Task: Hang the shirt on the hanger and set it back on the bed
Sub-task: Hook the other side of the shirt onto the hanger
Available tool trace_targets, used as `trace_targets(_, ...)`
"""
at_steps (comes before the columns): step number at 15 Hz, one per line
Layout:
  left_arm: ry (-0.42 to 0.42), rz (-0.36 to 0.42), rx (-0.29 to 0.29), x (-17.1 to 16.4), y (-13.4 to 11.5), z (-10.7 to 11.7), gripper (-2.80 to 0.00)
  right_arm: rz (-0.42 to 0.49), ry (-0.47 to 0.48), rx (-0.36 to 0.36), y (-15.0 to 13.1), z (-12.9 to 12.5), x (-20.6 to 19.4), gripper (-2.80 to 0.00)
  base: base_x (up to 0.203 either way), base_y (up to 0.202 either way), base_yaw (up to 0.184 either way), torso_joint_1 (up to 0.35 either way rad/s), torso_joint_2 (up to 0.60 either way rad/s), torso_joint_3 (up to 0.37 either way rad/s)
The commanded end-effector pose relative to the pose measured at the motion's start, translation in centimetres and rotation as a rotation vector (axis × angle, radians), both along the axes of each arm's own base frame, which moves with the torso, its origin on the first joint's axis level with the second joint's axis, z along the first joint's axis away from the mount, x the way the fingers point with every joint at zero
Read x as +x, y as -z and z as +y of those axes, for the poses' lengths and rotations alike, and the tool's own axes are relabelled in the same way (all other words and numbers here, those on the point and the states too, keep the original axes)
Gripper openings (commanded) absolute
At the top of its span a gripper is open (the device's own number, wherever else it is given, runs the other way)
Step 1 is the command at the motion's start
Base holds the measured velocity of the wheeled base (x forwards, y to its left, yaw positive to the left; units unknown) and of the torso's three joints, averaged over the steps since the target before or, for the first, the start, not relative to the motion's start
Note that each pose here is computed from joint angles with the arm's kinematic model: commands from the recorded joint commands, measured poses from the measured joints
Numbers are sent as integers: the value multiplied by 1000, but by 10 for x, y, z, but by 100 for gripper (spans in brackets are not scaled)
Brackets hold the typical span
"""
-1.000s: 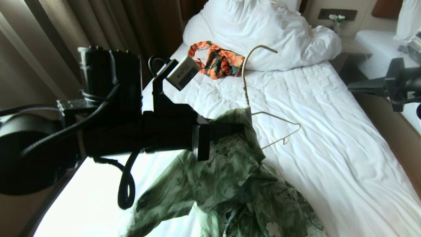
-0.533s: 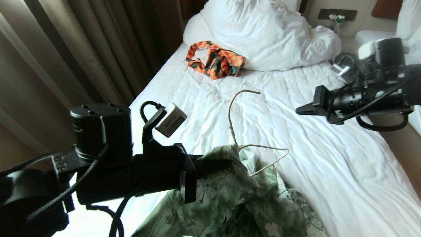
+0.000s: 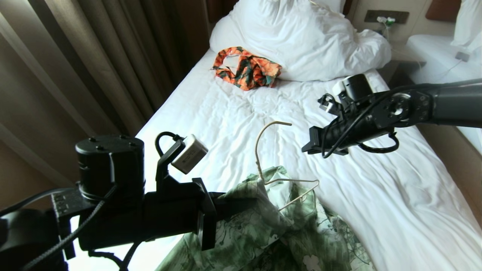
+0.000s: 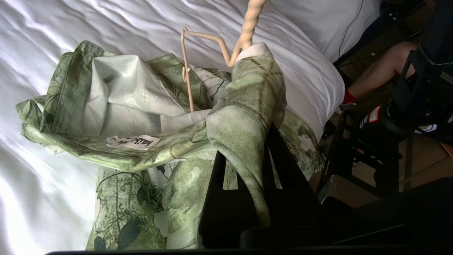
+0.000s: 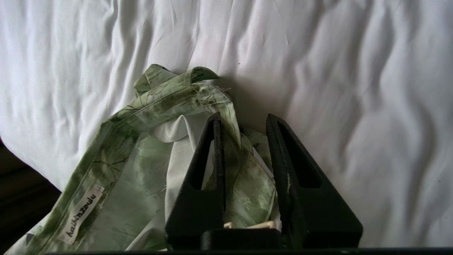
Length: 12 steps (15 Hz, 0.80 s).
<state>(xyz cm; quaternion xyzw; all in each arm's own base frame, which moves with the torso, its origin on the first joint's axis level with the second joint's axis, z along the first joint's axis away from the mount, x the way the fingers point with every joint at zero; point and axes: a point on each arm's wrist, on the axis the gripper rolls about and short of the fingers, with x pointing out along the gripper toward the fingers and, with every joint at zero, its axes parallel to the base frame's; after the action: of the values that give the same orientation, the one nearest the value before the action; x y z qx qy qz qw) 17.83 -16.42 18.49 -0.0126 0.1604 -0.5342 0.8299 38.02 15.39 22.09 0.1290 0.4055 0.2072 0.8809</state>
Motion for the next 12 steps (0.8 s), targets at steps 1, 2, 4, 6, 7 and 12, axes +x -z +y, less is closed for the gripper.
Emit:
trace_targets(1,3,-14,-14,-7,-4,6,-280,49,-49,-40,28,15,12,0,0,0,0,0,0,0)
trace_targets(2,2,-22,-21,-10,-6,8,-280,54,-72,-49,33,20,12,0,0,0,0,0,0,0)
trace_targets(4,0,-28,-26,-13,-8,11,-280,71,-107,-71,47,33,13,0,0,0,0,0,0,0)
trace_targets(6,-1,-26,-24,-12,-7,11,-280,65,-131,-81,56,43,15,0,0,0,0,0,0,0)
trace_targets(7,0,-24,-22,-12,-6,11,-280,59,-135,-79,58,45,16,0,0,0,0,0,0,0)
trace_targets(12,5,-3,-4,-13,1,10,-280,50,-162,-75,74,61,20,0,0,0,0,0,0,0)
